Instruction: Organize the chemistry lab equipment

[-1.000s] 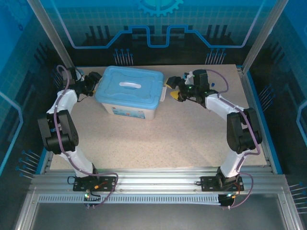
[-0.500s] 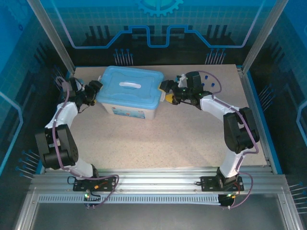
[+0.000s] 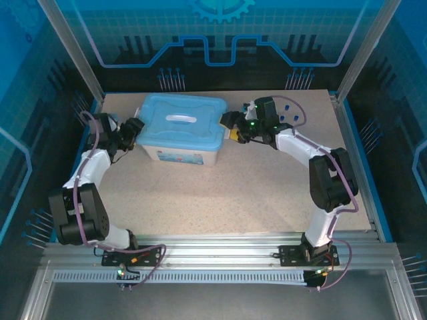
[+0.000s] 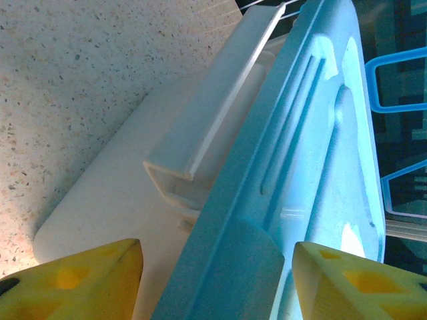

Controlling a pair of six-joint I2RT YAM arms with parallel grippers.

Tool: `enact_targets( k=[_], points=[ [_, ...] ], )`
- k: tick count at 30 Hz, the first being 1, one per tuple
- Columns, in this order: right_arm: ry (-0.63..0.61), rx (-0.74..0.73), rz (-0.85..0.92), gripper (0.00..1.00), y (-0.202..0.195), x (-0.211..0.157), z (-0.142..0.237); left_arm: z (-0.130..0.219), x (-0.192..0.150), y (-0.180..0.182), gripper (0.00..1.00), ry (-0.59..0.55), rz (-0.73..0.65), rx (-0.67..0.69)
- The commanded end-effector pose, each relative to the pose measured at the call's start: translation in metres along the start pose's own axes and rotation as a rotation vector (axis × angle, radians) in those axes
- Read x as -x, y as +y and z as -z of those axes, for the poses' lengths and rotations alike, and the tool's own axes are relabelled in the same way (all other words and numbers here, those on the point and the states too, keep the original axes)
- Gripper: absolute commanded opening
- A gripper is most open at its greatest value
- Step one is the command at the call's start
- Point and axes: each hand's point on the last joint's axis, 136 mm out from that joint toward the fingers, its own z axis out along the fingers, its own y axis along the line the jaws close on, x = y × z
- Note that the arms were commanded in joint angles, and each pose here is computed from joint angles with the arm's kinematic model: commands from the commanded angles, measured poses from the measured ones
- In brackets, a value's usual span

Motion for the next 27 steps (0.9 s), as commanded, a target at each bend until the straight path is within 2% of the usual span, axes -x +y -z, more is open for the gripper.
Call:
enact_targets(
  k=[1,9,16,27],
  points=[
    [0.017,0.026,0.084,0.73,0.023,-0.004,-0.008,0.003,-0.015,-0.014,0.62,0.029,-0.027,-0.037],
    [0.003,-0.041,0.078,0.77,0.002,-0.003,-0.009,0.001,-0.022,-0.004,0.63,0.042,-0.017,-0.013],
    [-0.002,-0.037,0.107,0.67,0.009,0.0,-0.012,0.0,-0.023,-0.003,0.63,0.045,-0.01,-0.016],
    [-0.035,-0.247,0.3,0.65,0.017,-0.002,-0.007,-0.004,-0.029,0.001,0.62,0.065,-0.006,-0.022]
  ],
)
